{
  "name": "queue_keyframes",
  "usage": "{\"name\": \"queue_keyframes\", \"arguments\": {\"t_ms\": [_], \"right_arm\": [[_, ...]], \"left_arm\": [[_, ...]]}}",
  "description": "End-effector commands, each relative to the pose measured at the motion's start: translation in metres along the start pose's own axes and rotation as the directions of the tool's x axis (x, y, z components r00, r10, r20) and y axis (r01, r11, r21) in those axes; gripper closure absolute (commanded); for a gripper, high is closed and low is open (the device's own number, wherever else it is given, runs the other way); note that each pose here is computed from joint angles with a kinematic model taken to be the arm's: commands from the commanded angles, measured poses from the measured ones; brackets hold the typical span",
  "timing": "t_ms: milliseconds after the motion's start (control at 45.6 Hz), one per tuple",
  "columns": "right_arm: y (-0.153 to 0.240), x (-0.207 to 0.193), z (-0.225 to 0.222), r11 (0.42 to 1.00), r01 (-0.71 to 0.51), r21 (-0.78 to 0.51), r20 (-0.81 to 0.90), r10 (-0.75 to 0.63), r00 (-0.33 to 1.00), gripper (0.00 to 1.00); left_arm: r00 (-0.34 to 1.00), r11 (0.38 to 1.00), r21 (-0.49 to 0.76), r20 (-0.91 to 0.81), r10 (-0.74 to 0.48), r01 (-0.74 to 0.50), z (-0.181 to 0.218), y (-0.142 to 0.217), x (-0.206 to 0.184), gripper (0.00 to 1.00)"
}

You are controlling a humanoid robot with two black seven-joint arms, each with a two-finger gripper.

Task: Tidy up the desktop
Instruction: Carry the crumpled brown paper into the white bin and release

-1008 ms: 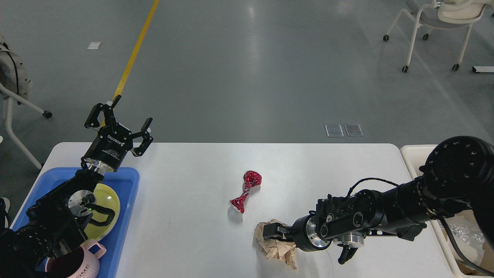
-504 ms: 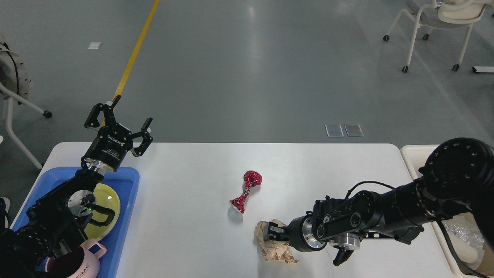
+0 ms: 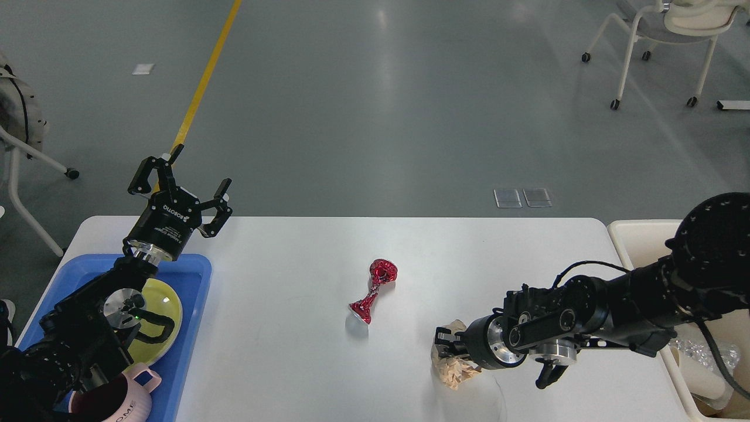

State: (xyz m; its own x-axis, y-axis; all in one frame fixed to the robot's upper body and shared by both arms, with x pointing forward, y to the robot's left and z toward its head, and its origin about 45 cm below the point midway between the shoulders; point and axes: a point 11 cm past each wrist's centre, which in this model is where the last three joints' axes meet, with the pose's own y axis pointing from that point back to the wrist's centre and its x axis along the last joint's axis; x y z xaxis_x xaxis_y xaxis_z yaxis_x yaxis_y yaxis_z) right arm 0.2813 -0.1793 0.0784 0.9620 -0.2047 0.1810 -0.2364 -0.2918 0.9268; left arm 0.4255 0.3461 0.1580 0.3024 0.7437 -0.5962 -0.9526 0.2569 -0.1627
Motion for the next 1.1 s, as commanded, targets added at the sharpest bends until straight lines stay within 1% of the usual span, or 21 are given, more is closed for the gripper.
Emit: {"name": "queue_keyframes", "arguments": {"t_ms": [0, 175, 307, 394, 460, 592, 701, 745, 789, 855, 964, 1074], "right_arm": [[0.017, 0.014, 0.013, 0.999, -0.023, -0.044, -0.026, 0.022, 0.999, 1.00], [0.054, 0.039, 0.045, 0.989, -0.063, -0.134, -0.052, 0.057, 0.997, 1.00], [0.097, 0.064, 0.065, 0.973, -0.073, -0.219, -0.094, 0.053, 0.994, 1.00], [0.140, 0.085, 0.070, 0.963, -0.063, -0.262, -0.143, 0.026, 0.989, 1.00], [0.178, 0.103, 0.064, 0.959, -0.038, -0.279, -0.156, -0.006, 0.988, 1.00], [0.267, 0.122, 0.039, 0.929, 0.093, -0.358, -0.181, -0.167, 0.969, 1.00], [0.329, 0.134, 0.017, 0.946, 0.049, -0.320, -0.204, -0.119, 0.972, 1.00], [0.349, 0.136, 0.012, 0.943, 0.037, -0.331, -0.216, -0.113, 0.970, 1.00], [0.362, 0.137, 0.011, 0.934, 0.030, -0.356, -0.231, -0.119, 0.966, 1.00], [0.372, 0.139, 0.013, 0.930, 0.017, -0.367, -0.247, -0.115, 0.962, 1.00], [0.374, 0.141, 0.020, 0.929, 0.008, -0.371, -0.249, -0.108, 0.962, 1.00], [0.379, 0.151, 0.026, 0.926, -0.019, -0.377, -0.236, -0.076, 0.969, 1.00]], "left_arm": [[1.000, 1.000, 0.000, 0.000, 0.000, 0.000, 0.000, 0.000, 0.000, 0.00], [1.000, 1.000, -0.002, 0.000, 0.000, 0.000, 0.000, 0.000, 0.000, 0.00], [1.000, 1.000, 0.000, 0.000, 0.000, 0.000, 0.000, 0.000, 0.000, 0.00], [1.000, 1.000, -0.002, 0.000, 0.000, 0.000, 0.000, 0.000, 0.000, 0.00], [1.000, 1.000, -0.002, 0.000, 0.000, 0.000, 0.000, 0.000, 0.000, 0.00], [1.000, 1.000, 0.000, 0.000, 0.000, 0.000, 0.000, 0.000, 0.000, 0.00], [1.000, 1.000, 0.000, 0.000, 0.000, 0.000, 0.000, 0.000, 0.000, 0.00], [1.000, 1.000, 0.000, 0.000, 0.000, 0.000, 0.000, 0.000, 0.000, 0.00], [1.000, 1.000, -0.002, 0.000, 0.000, 0.000, 0.000, 0.000, 0.000, 0.00], [1.000, 1.000, 0.000, 0.000, 0.000, 0.000, 0.000, 0.000, 0.000, 0.00], [1.000, 1.000, 0.000, 0.000, 0.000, 0.000, 0.000, 0.000, 0.000, 0.00], [1.000, 1.000, 0.000, 0.000, 0.000, 0.000, 0.000, 0.000, 0.000, 0.00]]}}
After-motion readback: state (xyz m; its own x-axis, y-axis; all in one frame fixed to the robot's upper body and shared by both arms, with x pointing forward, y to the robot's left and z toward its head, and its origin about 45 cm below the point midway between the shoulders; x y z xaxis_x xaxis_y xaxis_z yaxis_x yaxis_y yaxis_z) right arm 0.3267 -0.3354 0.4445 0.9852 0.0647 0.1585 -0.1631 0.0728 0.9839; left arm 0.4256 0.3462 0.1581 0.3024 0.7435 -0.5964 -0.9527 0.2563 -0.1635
